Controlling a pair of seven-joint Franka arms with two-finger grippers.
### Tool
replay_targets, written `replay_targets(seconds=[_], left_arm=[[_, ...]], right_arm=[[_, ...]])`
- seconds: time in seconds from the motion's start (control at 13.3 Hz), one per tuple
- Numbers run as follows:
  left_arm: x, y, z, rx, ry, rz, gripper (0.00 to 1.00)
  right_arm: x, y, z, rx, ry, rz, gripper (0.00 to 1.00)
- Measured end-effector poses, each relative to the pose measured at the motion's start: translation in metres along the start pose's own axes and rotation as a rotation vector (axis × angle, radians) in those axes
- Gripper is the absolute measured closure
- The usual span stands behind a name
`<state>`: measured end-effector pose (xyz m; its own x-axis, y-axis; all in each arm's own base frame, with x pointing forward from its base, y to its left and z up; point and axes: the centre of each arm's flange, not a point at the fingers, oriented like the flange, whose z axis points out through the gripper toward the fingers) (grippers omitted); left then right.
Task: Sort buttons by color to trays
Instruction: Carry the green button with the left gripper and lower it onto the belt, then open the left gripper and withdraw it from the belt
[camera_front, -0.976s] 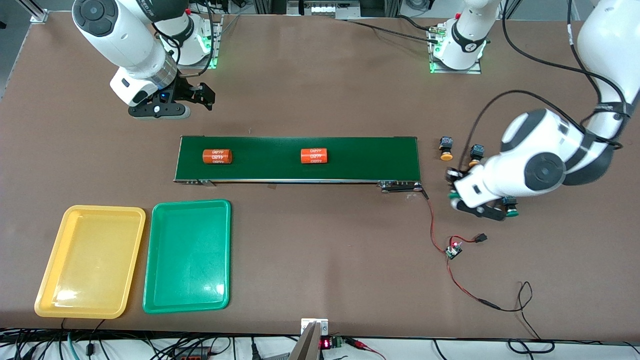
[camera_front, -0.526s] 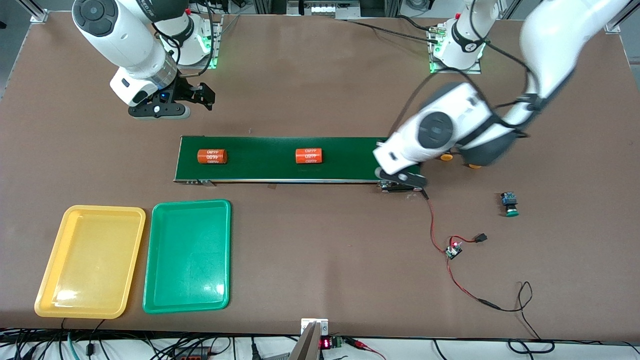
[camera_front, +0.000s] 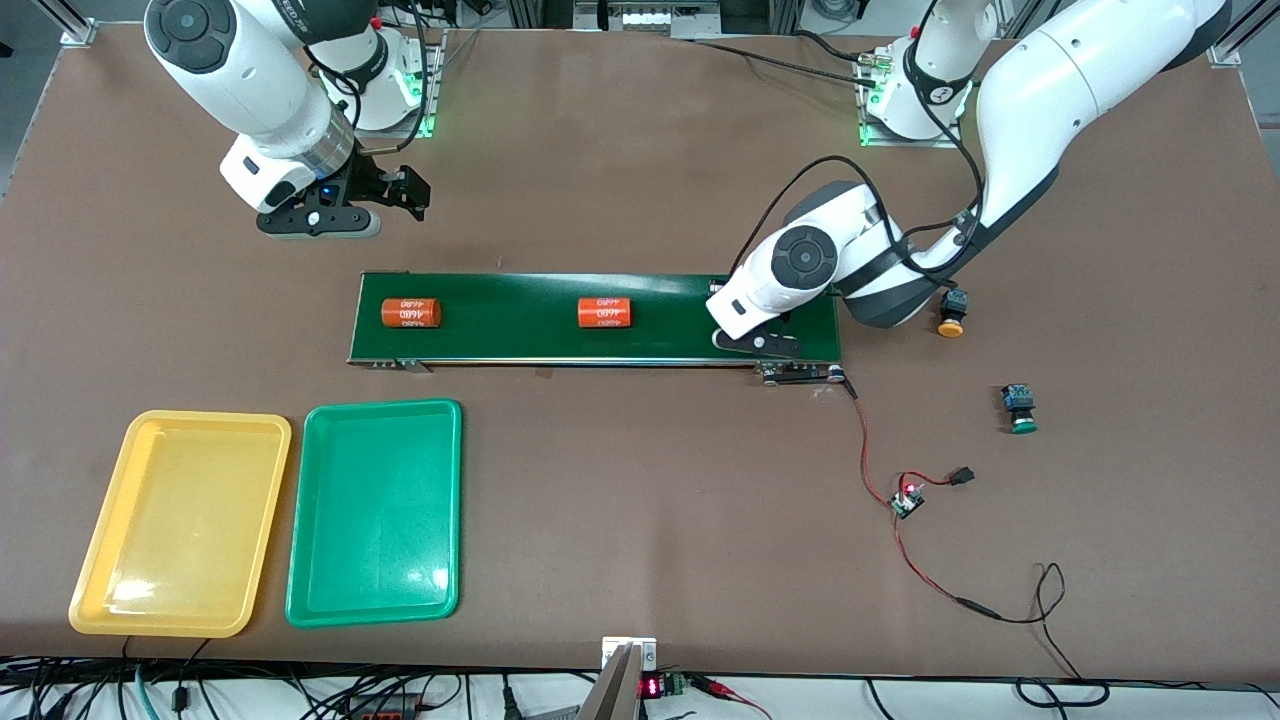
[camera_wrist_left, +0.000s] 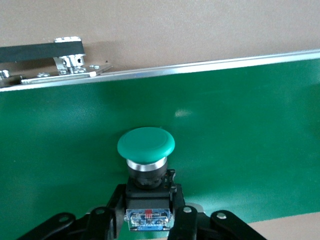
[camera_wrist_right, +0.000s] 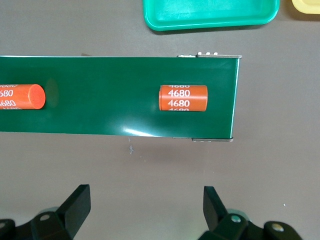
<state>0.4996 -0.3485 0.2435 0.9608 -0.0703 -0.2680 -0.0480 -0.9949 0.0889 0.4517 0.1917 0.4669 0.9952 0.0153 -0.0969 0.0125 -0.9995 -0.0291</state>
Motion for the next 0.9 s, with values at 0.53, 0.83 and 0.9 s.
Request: replay_targets(seconds=[0.53,0.83,0.9], left_arm=[[0.003,0.006,-0.055,0.047,0.014,-0.075,0.00],[0.029,-0.038,-0.129,0.150,-0.030,-0.171,0.00],[0.038,-0.057,-0.151,0.156,-0.036,-0.183,0.00]], right_arm=[[0.000,0.000,0.000,0.000,0.000,0.000,0.00],[0.000,0.000,0.000,0.000,0.000,0.001,0.00],[0.000,0.000,0.000,0.000,0.001,0.001,0.00]])
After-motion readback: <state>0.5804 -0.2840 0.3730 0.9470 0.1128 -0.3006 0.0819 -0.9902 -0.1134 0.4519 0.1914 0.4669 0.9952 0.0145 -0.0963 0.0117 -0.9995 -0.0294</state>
